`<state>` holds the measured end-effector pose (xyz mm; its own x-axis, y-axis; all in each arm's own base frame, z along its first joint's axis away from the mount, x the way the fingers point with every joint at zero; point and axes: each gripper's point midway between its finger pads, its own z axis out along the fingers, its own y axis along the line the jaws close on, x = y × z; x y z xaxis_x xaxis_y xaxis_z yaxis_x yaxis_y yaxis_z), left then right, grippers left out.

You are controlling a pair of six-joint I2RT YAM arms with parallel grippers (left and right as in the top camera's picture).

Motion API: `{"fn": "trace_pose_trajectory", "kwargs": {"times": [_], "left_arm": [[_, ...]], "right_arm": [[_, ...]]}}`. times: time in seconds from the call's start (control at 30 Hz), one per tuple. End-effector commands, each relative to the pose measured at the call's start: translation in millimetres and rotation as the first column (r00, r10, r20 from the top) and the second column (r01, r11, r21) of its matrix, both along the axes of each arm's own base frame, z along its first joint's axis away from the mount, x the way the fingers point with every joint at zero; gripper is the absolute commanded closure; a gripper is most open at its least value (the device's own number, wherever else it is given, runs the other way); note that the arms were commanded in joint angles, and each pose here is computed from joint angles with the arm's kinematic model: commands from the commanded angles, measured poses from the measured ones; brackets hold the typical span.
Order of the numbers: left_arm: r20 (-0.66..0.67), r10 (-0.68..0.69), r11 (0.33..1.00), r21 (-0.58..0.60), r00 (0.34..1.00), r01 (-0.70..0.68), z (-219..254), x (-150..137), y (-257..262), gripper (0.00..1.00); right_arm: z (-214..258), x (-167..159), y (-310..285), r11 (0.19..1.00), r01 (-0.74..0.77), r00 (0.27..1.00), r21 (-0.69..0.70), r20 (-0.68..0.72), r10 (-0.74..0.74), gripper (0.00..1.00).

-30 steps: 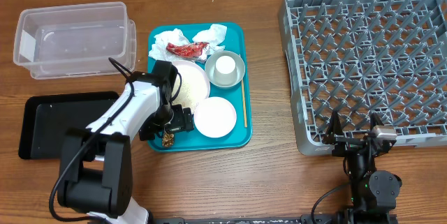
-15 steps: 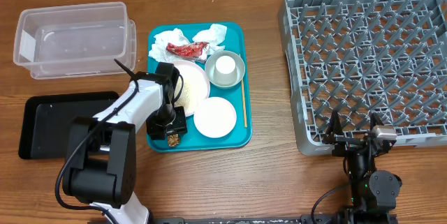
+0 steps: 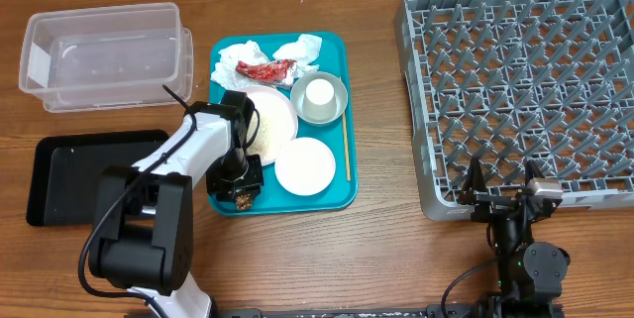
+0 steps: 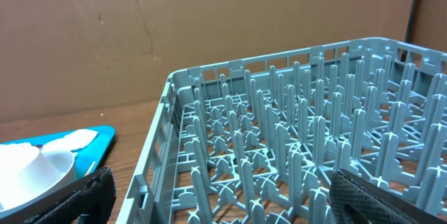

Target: Sort waste into correct bins and load items into the dishwasher

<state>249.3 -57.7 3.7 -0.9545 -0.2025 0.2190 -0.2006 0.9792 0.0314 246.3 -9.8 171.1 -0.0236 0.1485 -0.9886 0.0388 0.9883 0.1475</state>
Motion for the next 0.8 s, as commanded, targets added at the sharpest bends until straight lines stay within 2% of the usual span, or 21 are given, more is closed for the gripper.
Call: {"fn": "trace_pose_trajectory", "kwargs": {"times": [0.0, 0.03, 0.33, 0.53, 0.77], "left_arm": [[0.009, 0.004, 1.000, 0.000, 1.000, -0.004, 5.4, 10.9, -0.3, 0.70], [0.008, 0.009, 1.000, 0.001, 1.000, -0.009, 7.9, 11.8, 0.7, 0.73], [0.025, 0.053, 0.999, -0.002, 0.998, -0.053, 29.1, 28.1, 10.7, 0.73], [0.067, 0.115, 0.992, 0.052, 0.991, -0.119, 63.7, 49.9, 41.7, 0.71], [0.200, 0.291, 0.953, 0.029, 0.936, -0.302, 95.5, 86.3, 103.6, 0.58]], "right_arm": [[-1.5, 0.1, 0.4, 1.000, -0.001, 1.000, -0.003, 0.005, 0.001, 0.00], [-1.5, 0.1, 0.4, 1.000, -0.001, 1.000, -0.003, 0.005, 0.001, 0.00], [-1.5, 0.1, 0.4, 1.000, -0.001, 1.000, -0.003, 0.005, 0.001, 0.00], [-1.5, 0.1, 0.4, 1.000, -0.001, 1.000, -0.004, 0.005, 0.001, 0.00], [-1.5, 0.1, 0.4, 1.000, -0.001, 1.000, -0.003, 0.005, 0.001, 0.00]]}}
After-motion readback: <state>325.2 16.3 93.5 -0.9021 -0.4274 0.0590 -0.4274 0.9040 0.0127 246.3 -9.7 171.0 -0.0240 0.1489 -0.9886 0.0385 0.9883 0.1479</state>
